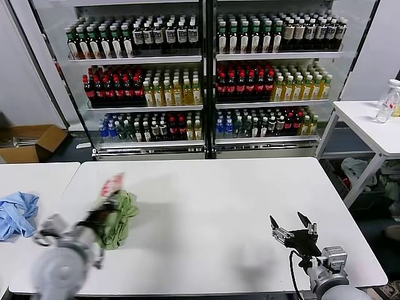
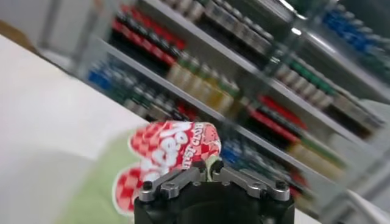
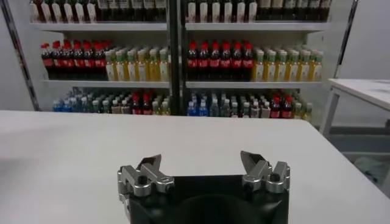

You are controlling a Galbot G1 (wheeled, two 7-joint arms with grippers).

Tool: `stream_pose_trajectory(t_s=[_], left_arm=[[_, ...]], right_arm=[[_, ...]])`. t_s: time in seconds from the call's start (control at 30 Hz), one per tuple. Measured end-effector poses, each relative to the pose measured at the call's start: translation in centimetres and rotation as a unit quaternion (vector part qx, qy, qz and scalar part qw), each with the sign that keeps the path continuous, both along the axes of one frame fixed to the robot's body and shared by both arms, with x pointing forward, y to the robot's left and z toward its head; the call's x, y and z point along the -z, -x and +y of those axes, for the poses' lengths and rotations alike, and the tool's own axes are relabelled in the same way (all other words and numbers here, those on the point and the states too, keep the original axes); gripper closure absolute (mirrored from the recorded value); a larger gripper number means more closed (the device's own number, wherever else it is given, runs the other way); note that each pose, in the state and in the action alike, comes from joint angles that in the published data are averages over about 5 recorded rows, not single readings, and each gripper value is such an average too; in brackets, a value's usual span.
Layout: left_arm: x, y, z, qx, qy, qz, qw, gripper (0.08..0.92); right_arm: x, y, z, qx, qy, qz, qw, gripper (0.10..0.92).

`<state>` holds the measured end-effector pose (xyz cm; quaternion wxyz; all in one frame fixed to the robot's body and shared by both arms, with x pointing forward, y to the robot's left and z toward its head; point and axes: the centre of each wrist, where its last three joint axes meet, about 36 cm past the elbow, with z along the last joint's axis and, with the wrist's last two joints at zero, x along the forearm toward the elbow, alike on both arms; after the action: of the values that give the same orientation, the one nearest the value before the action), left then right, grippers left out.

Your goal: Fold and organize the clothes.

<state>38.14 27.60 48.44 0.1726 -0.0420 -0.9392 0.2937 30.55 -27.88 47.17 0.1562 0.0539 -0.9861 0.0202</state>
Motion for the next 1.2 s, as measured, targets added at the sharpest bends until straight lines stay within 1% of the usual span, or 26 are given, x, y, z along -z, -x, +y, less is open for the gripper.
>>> stream_pose_trajectory(t_s=[0.23, 0.37, 0.43, 0.5, 0.53, 0.67, 0.8, 0.9, 1.03, 1.2], left_arm=[[1.3, -2.2, -10.4, 0.067, 0.062, 0.009, 0.996, 0.898], [2.1, -3.4, -15.2, 0.098, 0.062, 0.017, 0.993, 0.898], [2.6, -3.8, -17.1, 0.110, 0.051, 0.019, 0.992, 0.880], [3.0, -4.0, -18.5, 0.120, 0.034, 0.015, 0.992, 0.844], [3.2, -4.0, -19.2, 0.124, 0.025, 0.011, 0.992, 0.814], [3.3, -3.6, -20.7, 0.135, -0.014, -0.017, 0.991, 0.701], [3.0, -3.0, -20.5, 0.131, -0.047, -0.044, 0.989, 0.589], [2.7, -2.4, -19.4, 0.116, -0.068, -0.059, 0.989, 0.502], [2.6, -1.7, -16.6, 0.078, -0.097, -0.074, 0.990, 0.381], [3.0, -0.4, -12.2, 0.026, -0.131, -0.075, 0.988, 0.245]], right_arm=[[-0.1, -0.3, -0.4, -0.001, 0.003, -0.008, 1.000, 0.200], [-0.1, -0.5, -0.5, -0.002, 0.004, -0.010, 1.000, 0.200], [0.0, -0.7, -0.5, -0.003, 0.005, -0.010, 1.000, 0.200], [0.1, -0.9, -0.5, -0.003, 0.007, -0.009, 1.000, 0.200], [0.2, -1.1, -0.5, -0.004, 0.007, -0.009, 1.000, 0.200], [0.5, -1.6, -0.2, -0.006, 0.007, -0.007, 1.000, 0.200], [0.9, -2.5, 0.6, -0.013, -0.002, -0.001, 1.000, 0.200], [1.4, -3.5, 1.6, -0.022, -0.013, 0.007, 1.000, 0.200], [2.3, -5.3, 3.8, -0.040, -0.034, 0.027, 0.998, 0.200], [3.7, -8.2, 7.1, -0.066, -0.055, 0.057, 0.995, 0.200]])
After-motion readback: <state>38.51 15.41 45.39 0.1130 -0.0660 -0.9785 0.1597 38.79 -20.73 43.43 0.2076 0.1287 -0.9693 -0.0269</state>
